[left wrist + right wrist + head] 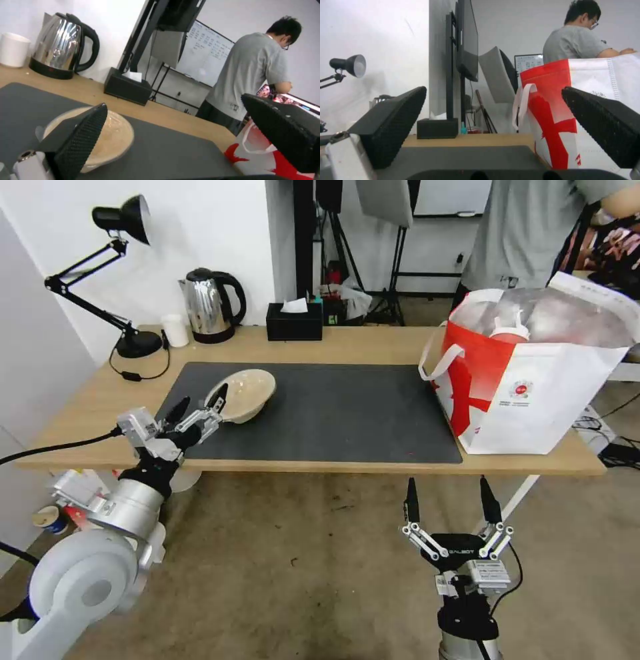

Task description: Pick up the trash from the table and place it into the takeout bag.

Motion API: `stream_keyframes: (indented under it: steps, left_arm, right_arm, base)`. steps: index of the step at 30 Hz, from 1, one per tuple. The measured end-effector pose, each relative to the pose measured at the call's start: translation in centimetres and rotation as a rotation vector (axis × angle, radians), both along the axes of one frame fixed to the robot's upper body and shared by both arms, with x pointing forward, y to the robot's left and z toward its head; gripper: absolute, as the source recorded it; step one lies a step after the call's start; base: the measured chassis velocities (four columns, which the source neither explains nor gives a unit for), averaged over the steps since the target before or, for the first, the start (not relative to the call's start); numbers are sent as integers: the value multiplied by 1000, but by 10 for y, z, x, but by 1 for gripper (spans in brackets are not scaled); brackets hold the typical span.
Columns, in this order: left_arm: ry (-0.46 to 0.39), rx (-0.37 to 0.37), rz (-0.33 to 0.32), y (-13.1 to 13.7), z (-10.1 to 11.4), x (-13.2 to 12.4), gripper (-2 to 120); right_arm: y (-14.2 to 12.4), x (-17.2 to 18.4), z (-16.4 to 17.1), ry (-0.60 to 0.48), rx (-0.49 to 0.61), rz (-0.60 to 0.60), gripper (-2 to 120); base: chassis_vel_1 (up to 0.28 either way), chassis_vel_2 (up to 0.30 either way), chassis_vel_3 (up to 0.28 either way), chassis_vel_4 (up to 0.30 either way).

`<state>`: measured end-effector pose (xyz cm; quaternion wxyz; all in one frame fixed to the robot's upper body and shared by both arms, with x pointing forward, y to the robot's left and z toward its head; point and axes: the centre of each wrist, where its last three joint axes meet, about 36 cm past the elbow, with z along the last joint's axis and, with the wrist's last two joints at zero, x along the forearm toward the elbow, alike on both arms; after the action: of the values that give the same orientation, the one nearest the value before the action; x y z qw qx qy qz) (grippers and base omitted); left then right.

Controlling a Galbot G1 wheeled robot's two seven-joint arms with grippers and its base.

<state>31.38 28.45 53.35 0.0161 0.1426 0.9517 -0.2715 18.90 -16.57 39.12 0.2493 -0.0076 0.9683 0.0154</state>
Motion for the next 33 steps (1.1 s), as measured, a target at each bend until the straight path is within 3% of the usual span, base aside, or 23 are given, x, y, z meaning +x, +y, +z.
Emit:
stream_keyframes:
  steps: [33]
  left_arm:
    - [76, -43, -19, 0, -5, 12, 100]
  right_arm:
    - [0, 0, 0, 0, 0, 0, 100]
  base:
    - [0, 0, 0, 0]
